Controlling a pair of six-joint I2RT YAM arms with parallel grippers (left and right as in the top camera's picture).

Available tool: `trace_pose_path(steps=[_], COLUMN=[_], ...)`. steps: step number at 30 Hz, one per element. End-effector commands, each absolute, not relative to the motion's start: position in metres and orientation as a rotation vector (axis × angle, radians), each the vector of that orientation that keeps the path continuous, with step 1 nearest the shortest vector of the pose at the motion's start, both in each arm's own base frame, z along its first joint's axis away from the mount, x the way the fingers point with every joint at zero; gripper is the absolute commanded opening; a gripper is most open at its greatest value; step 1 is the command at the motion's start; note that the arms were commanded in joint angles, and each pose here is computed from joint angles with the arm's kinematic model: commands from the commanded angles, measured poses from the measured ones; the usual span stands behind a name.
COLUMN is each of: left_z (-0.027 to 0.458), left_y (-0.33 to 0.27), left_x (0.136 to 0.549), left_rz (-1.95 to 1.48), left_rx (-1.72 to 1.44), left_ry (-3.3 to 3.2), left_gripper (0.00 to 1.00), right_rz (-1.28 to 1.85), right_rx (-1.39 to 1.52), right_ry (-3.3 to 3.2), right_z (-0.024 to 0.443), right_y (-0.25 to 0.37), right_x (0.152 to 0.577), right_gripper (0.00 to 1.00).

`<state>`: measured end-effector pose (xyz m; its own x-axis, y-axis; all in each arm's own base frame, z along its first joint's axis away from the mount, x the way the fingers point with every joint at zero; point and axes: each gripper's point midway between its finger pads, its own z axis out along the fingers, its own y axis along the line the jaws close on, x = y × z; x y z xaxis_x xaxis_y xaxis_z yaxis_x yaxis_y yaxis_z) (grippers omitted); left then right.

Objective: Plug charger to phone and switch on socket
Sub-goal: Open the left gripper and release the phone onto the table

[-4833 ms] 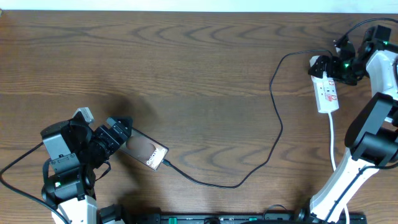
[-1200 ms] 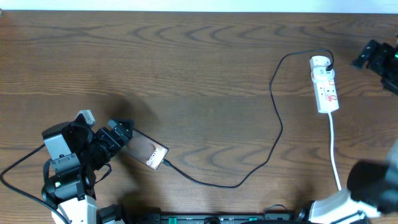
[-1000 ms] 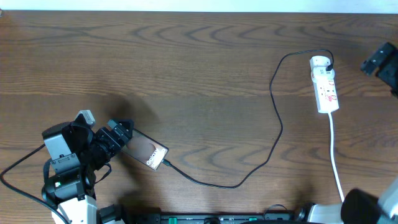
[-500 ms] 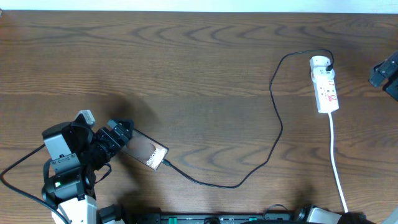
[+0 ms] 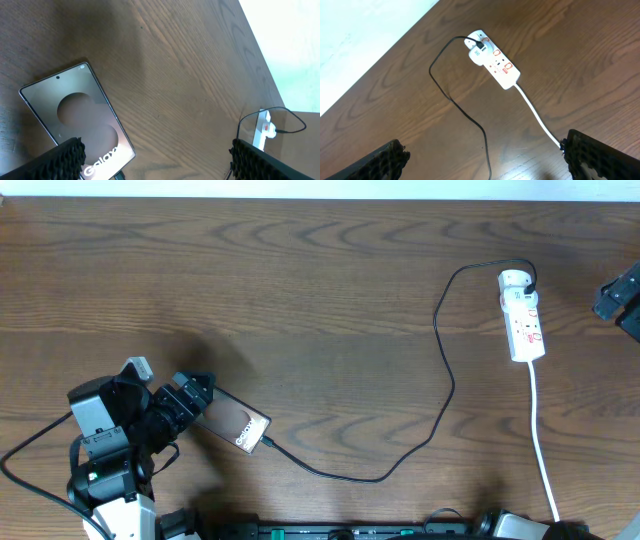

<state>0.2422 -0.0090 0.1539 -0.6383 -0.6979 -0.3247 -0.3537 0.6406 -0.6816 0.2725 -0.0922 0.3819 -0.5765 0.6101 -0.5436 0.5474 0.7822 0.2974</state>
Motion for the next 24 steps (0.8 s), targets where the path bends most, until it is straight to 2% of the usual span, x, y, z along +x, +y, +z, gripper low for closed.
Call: trace_pose_path(steps=[1, 14, 24], left_z=[0.16, 0.158, 0.137], left_y=[-0.007, -0.018, 0.003], left_x=[0.244, 0.243, 0.212], left_rz=[-0.762, -0.766, -0.391], left_rx=[-0.801, -0.744, -0.782], left_ry=[2.267, 2.301, 2.382], left_gripper=[0.91, 0.91, 0.91], right_rz=[0.125, 0.125, 0.125], right_rx=[0.865, 0.865, 0.865], right_ry=[2.315, 2.315, 2.315], right_z=[0.384, 0.384, 0.384], right_y=[-0.091, -0.091, -0.091], right_x=[0.271, 0.271, 0.271], right_gripper=[0.99, 0.99, 0.99])
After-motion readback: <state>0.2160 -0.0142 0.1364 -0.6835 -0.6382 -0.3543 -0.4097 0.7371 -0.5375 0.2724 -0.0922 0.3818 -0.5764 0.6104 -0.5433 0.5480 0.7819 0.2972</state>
